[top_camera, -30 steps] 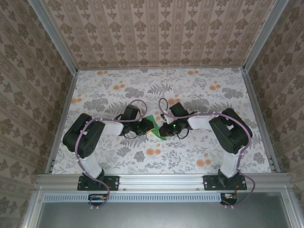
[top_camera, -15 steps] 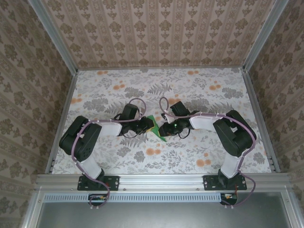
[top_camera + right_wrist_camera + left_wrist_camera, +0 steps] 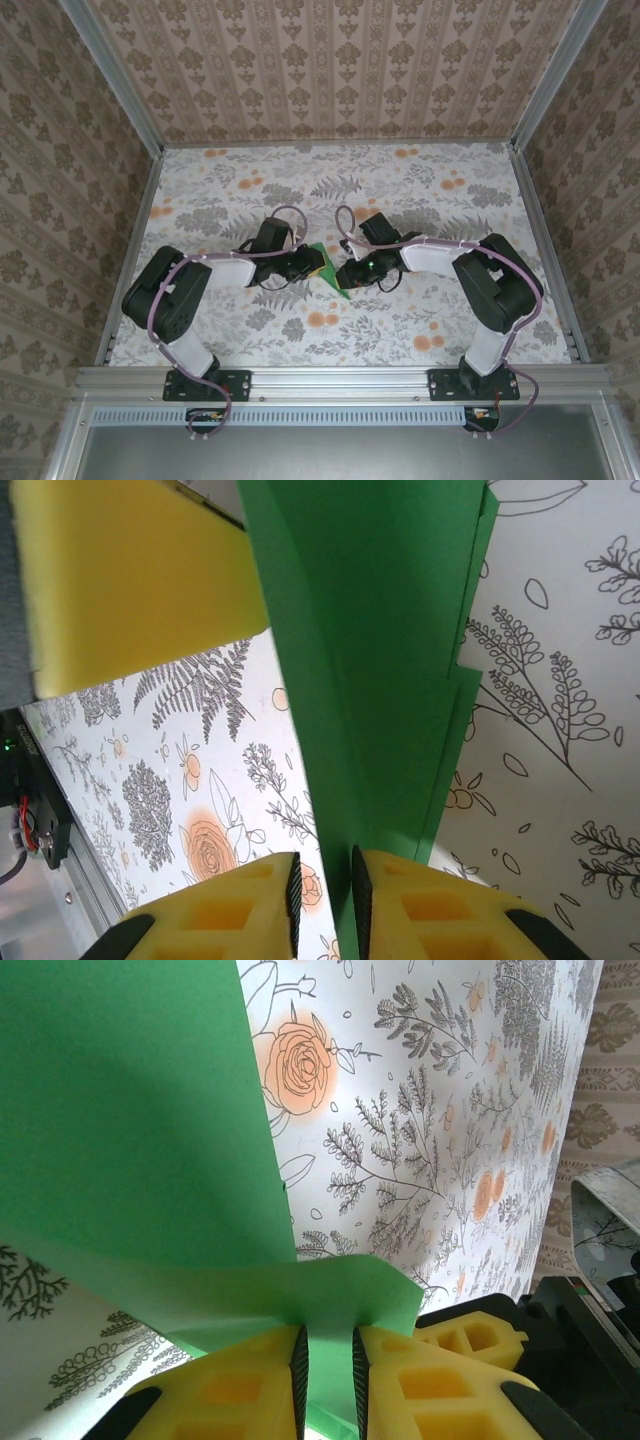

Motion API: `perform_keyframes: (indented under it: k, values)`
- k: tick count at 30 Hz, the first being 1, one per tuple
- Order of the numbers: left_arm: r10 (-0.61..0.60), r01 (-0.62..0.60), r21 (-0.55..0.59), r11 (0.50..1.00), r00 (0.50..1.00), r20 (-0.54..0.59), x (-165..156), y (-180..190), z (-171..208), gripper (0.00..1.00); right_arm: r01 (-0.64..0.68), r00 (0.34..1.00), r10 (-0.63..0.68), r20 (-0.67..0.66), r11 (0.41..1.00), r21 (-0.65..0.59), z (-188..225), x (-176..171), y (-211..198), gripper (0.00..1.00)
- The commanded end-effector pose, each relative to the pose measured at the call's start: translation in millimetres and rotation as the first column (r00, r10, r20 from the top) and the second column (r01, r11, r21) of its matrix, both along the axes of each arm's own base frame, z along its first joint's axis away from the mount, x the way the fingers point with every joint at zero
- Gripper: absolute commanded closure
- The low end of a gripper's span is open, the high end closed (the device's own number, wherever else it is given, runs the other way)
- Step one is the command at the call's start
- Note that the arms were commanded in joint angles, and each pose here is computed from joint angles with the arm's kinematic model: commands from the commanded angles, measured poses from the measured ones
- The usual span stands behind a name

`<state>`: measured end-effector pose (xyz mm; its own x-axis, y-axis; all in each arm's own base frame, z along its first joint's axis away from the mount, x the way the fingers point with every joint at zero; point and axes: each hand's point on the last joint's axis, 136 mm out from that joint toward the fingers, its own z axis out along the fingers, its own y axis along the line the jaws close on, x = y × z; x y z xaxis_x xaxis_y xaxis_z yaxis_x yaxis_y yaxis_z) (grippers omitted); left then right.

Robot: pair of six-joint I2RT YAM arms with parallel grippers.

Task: Fold a paper plane with a square sheet of paper (pick it up from the middle)
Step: Fold the wing for the fifth time at the center of the table.

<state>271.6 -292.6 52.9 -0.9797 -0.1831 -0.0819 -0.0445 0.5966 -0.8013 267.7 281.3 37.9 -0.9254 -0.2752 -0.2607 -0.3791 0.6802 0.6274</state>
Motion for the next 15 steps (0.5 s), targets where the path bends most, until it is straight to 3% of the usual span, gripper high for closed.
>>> perform_keyframes:
  k: [1,15]
  values:
    - [-0.026,0.026,-0.013,1.0,1.0,0.007,-9,-1,6,0.78,-0.024,1.0,0.024,-0.004,1.0,-0.009,-2,1,3,0.78]
    - [-0.033,0.032,-0.009,0.999,0.999,-0.016,-22,1,3,0.78,-0.069,0.998,0.069,0.009,0.997,-0.036,-8,-1,9,0.79]
